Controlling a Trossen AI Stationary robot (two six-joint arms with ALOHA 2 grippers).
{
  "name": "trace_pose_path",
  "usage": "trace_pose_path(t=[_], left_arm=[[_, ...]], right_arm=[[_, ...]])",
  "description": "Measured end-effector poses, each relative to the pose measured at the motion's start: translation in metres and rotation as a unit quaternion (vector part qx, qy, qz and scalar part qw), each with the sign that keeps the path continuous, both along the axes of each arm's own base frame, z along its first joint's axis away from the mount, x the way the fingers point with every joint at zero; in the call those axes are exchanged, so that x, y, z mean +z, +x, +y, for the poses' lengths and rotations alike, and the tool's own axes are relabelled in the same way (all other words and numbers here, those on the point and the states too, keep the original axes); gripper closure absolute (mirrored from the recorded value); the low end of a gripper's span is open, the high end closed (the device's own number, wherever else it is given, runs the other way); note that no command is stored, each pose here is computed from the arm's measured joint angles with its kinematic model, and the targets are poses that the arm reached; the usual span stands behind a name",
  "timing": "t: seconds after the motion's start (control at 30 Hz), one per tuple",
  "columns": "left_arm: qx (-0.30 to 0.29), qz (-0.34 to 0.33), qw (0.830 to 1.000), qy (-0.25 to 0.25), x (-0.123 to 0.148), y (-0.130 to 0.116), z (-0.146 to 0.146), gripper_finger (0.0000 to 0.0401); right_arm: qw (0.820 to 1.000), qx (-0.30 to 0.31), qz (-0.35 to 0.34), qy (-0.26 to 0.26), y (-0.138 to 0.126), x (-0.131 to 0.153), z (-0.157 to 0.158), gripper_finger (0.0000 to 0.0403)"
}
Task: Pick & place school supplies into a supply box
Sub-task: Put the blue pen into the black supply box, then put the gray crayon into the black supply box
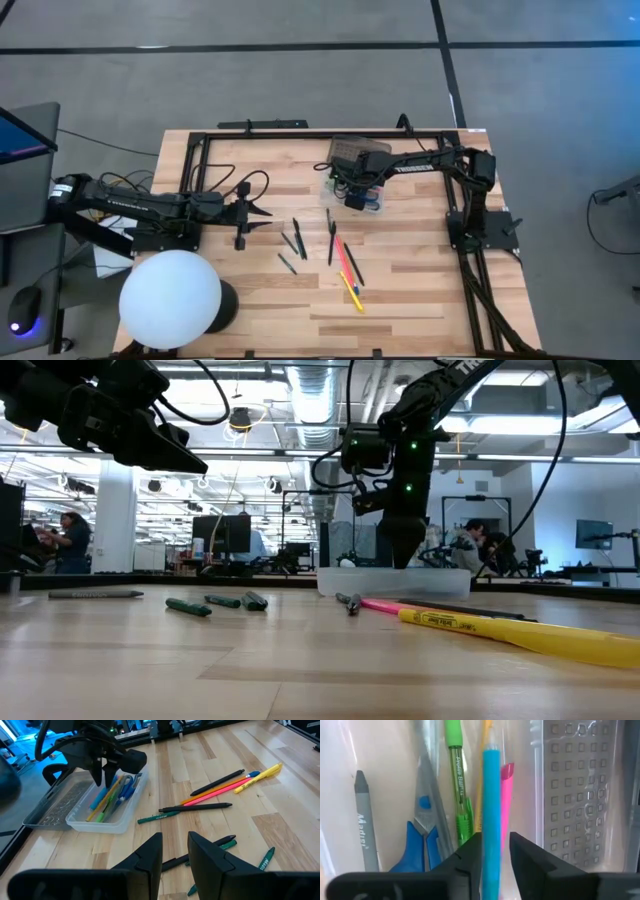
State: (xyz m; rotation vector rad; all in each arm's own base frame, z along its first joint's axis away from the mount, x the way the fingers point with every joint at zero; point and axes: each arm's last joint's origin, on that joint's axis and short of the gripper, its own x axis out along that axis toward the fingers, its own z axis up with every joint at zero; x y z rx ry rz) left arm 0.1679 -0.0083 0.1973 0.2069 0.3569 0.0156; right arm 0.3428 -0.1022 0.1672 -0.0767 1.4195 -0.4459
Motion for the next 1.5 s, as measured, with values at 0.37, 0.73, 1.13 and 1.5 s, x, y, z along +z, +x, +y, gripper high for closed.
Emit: trace_pose_path(t=[0.37,0.73,1.13,1.5], left_arm=[[-0.001,0.017,1.000,0.001,-0.003,-0.001,0.000,0.0314],[0.025,0.076,0.996,-0.044,-0.015,-0.005,0.000,0.0314],[0.206,0.146,0.959,-0.128,-0.024,-0.017,0.007,0.0314],[0.191,0.207,0.942,-0.184,-0.032,-0.024,0.004,0.0314]], right_arm=[[0.999,0.031,0.022,-0.016,-0.004,0.012,0.024,0.0261],[0.989,0.096,-0.104,-0.053,-0.023,0.086,0.105,0.0289],[0.964,0.162,-0.159,-0.140,-0.058,0.088,0.204,0.0290],[0.927,0.129,-0.252,-0.246,-0.107,0.053,0.253,0.0290]])
